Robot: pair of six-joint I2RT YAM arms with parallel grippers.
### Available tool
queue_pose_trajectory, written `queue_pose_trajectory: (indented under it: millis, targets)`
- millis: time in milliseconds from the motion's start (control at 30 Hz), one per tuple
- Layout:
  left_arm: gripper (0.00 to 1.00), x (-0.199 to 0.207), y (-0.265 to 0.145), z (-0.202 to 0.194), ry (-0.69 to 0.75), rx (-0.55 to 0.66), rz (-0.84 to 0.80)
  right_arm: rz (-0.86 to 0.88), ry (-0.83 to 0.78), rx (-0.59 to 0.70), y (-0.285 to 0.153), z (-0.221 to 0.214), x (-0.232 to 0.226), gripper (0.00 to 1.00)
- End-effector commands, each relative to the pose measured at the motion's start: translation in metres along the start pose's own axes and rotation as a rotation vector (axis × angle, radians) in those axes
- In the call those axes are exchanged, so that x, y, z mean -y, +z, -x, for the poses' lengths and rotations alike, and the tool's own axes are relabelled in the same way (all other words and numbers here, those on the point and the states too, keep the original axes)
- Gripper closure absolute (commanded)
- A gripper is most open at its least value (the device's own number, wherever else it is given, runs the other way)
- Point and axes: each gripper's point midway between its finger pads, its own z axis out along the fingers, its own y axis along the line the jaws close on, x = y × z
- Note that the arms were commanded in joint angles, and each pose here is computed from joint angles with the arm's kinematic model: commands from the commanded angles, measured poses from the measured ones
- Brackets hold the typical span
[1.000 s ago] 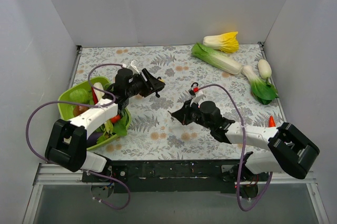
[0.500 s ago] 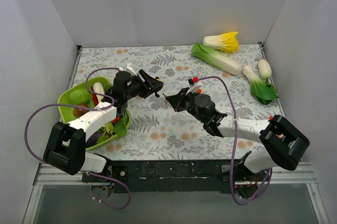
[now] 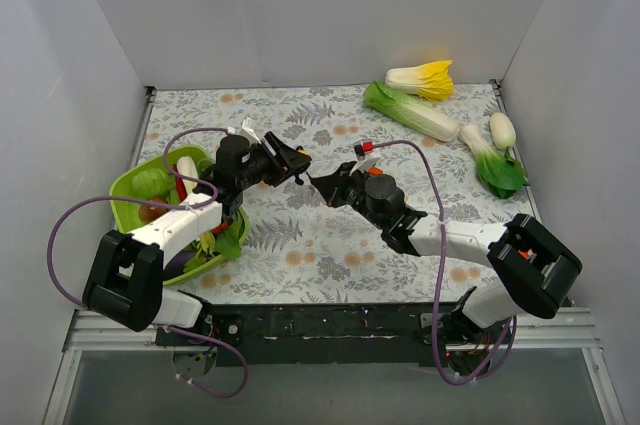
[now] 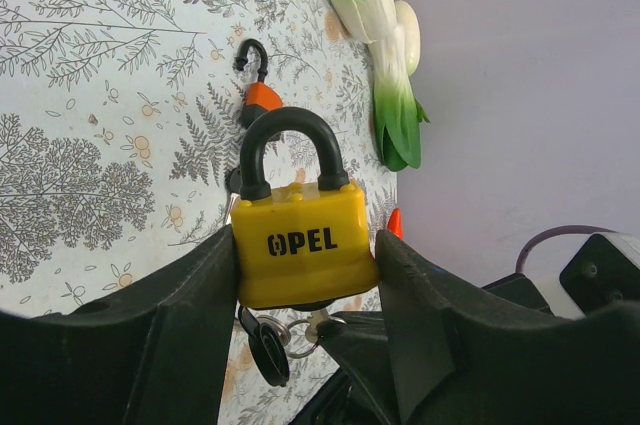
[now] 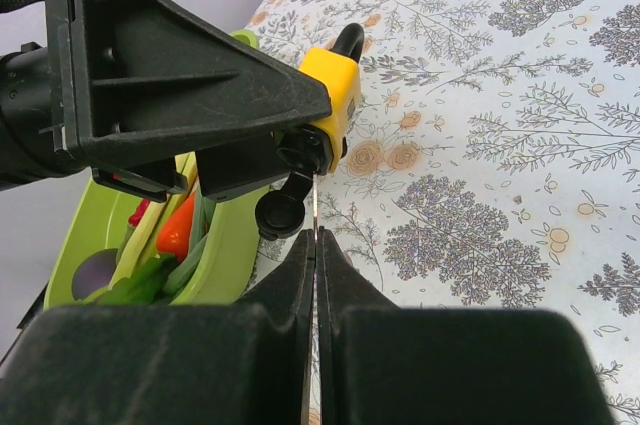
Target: Unlock with the key
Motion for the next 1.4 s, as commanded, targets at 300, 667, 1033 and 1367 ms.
queue_pose_trajectory:
  millis: [300,667,1033,1367]
  targets:
    - [1.0,0.021,0.002,0.007,0.058,0.019,-0.068,0.04,-0.01,0.084,0.013,0.03,-0.02,0.99]
    - [1.0,0.023,0.002,0.004,0.068,0.017,-0.072,0.016,0.0,0.086,0.018,0.028,-0.016,0.99]
    - [1.0,0.025,0.003,-0.001,0.072,0.009,-0.073,-0.052,-0.014,0.109,0.026,0.028,-0.002,0.99]
    - [1.0,0.023,0.004,-0.007,0.075,0.001,-0.064,-0.076,-0.012,0.164,0.033,0.037,0.002,0.99]
